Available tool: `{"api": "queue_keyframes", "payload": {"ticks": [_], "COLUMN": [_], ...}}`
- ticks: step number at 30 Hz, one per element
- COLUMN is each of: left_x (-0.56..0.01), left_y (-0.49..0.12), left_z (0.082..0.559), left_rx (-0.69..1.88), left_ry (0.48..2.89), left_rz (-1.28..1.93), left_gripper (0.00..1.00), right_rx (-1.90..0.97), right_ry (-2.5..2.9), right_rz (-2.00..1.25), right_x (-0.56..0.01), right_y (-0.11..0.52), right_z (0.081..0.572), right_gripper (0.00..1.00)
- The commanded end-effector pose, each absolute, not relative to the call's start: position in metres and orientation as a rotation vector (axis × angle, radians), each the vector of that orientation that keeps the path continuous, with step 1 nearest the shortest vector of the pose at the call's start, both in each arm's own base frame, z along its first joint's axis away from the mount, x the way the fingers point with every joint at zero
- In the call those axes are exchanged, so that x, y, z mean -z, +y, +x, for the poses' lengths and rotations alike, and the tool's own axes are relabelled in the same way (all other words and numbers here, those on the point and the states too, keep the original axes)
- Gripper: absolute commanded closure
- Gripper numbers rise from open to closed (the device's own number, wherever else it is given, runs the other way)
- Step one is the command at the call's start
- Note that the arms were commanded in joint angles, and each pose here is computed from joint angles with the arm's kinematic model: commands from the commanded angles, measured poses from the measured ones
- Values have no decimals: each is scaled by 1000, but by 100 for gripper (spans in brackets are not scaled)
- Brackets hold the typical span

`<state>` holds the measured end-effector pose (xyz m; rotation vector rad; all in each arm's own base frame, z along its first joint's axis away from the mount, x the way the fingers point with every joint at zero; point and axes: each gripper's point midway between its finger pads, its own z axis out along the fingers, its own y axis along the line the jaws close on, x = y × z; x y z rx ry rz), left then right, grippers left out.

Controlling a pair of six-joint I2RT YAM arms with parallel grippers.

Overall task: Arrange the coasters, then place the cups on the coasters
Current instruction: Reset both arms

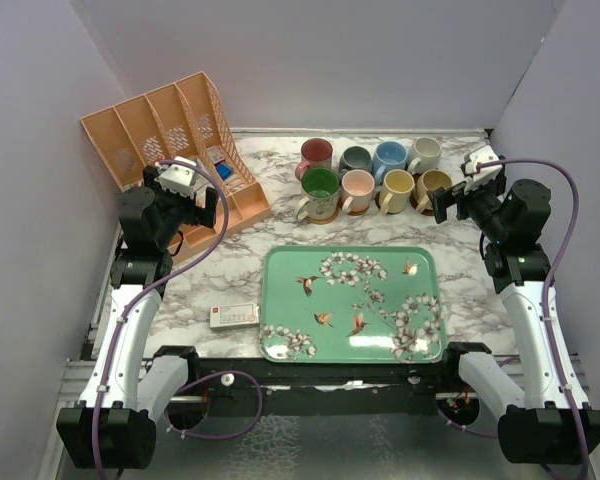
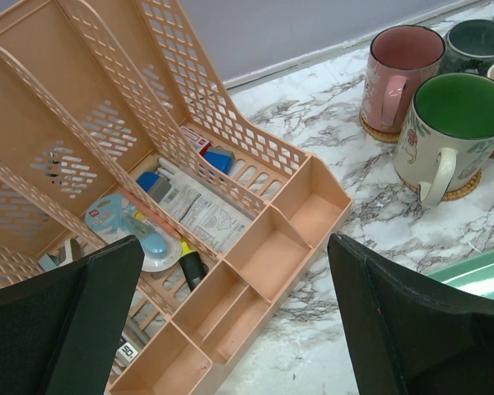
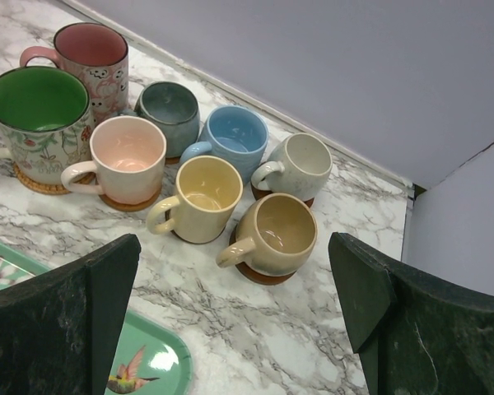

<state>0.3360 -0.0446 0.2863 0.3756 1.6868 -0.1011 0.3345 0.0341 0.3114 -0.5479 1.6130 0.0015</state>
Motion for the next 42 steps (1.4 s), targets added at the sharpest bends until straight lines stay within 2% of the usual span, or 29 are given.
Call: {"api": "queue_keyframes", "payload": {"ticks": [1,42], "left_x": [-291,-289], "left_y": [-45,-45], "left_z": [334,334], "left_rx": [100,96], "left_ry": [1662,1664], "left_rz": [395,399], "left_gripper": [1,1], "right_rx": [-16,-12], "right_ry": [1596,1599], "right_rz": [-575,-569], "right_x": [-313,-313], "right_y": [39,38], "right_z": [331,332], "right_gripper": [0,0]}}
